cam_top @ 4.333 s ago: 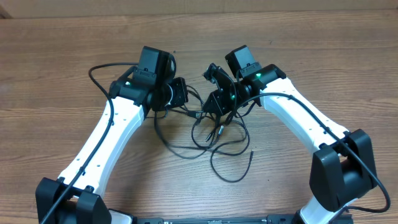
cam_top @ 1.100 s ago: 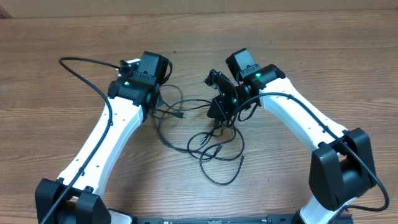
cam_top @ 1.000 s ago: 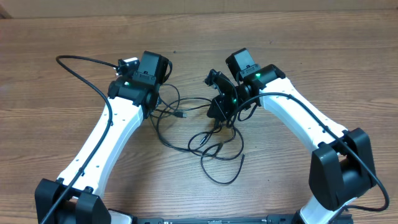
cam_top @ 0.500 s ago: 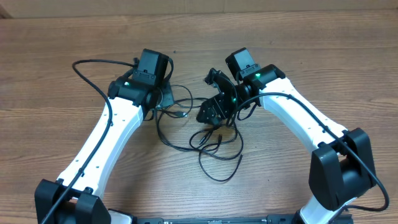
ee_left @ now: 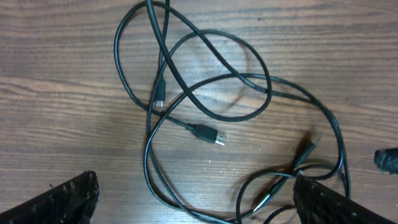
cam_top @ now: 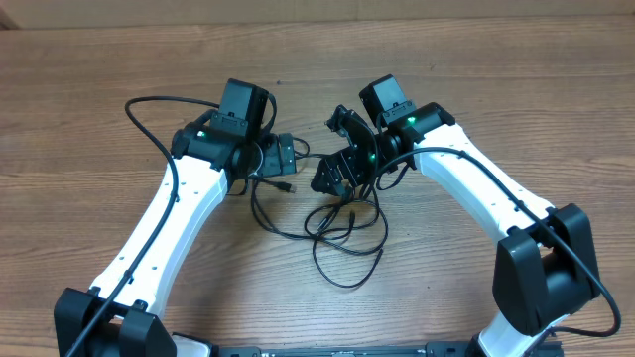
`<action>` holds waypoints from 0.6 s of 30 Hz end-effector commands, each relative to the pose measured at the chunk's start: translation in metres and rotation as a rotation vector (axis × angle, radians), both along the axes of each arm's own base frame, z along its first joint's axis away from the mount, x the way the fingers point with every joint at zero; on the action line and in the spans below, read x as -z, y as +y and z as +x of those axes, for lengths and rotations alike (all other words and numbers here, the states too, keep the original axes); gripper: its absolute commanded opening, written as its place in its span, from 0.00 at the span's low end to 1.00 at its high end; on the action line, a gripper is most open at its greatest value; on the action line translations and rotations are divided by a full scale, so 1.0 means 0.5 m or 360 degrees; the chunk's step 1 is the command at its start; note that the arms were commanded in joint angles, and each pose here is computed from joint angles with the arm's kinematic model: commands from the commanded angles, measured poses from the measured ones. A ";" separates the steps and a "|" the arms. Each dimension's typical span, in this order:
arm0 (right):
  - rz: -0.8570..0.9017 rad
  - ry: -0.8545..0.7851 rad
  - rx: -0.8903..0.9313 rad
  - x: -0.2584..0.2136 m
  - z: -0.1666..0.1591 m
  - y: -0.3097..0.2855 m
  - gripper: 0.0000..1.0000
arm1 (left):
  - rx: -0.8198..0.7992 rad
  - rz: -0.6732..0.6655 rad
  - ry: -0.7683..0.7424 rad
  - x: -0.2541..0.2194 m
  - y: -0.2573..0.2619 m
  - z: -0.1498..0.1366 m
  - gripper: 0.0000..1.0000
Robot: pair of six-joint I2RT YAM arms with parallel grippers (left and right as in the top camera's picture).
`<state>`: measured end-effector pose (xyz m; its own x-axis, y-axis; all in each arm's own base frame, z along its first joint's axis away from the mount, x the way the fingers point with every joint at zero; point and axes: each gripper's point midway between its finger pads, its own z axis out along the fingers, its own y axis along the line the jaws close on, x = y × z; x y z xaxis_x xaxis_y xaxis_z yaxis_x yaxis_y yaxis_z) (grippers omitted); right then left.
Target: Untangle cables
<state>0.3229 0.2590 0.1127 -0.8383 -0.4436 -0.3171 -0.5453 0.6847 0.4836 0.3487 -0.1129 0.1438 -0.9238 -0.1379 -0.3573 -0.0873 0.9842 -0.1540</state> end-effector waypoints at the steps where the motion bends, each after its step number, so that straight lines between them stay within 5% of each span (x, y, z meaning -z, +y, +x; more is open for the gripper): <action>1: -0.0003 0.0005 0.0001 0.007 0.002 -0.001 1.00 | 0.0005 0.0040 -0.0040 -0.022 0.013 -0.001 1.00; 9: -0.0045 -0.0028 0.0013 0.012 0.010 -0.009 1.00 | -0.0074 0.0118 0.0020 0.018 0.027 0.011 1.00; 17: -0.0043 -0.0033 0.0014 0.011 0.011 -0.008 1.00 | -0.0159 0.0079 0.0032 0.111 0.003 0.081 1.00; 18: -0.0043 -0.0033 0.0014 0.011 0.011 -0.008 1.00 | -0.0174 0.0074 0.0036 0.123 0.001 0.087 0.93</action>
